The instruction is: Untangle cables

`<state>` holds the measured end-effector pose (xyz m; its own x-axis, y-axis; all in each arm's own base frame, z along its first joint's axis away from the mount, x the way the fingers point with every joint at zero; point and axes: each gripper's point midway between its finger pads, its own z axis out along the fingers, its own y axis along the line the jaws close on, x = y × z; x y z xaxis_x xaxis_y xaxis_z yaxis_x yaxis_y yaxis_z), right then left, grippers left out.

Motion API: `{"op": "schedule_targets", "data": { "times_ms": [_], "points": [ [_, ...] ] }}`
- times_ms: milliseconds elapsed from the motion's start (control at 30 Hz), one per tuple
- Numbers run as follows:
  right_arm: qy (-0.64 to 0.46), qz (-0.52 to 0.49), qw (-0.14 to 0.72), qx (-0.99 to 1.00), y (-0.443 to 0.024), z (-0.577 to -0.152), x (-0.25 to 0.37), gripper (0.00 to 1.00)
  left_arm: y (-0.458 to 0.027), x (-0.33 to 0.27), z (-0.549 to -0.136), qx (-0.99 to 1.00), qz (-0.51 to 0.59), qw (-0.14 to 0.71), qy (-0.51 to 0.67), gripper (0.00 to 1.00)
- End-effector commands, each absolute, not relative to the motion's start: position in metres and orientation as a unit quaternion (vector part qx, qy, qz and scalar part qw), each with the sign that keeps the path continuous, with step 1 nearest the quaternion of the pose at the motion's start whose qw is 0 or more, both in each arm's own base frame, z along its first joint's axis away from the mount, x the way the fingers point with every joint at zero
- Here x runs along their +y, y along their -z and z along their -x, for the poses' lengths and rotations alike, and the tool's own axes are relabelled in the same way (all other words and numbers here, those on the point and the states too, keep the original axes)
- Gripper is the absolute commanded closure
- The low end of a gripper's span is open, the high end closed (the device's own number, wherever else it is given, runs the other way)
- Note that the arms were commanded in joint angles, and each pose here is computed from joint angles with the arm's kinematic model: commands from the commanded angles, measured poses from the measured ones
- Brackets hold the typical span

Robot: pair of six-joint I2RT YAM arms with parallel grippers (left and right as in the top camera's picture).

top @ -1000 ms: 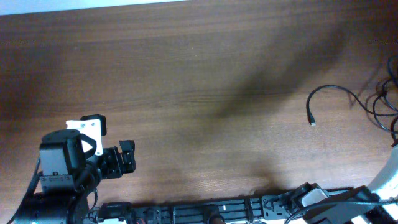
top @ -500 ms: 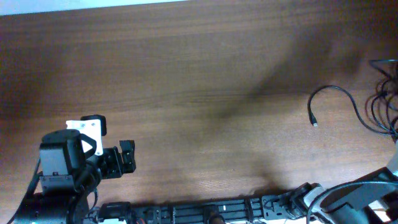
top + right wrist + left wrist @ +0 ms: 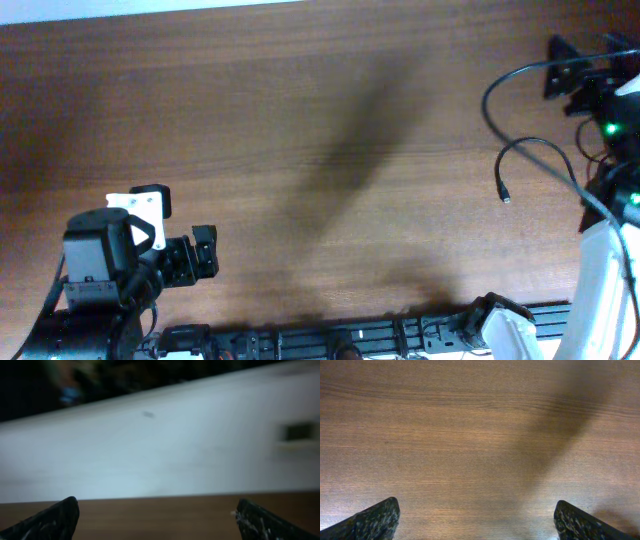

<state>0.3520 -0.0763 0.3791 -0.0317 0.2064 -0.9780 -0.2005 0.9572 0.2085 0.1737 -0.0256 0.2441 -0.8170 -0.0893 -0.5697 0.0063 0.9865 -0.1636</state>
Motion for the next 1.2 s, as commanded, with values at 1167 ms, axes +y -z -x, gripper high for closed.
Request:
{"op": "schedule_targets", "data": {
  "times_ms": [1167],
  "points": [
    [0.029, -0.348, 0.441, 0.827, -0.202, -0.202, -0.083, 0.19, -0.247, -0.024, -0.175, 0.948, 0.018, 0.308, 0.073, 0.01]
  ]
}}
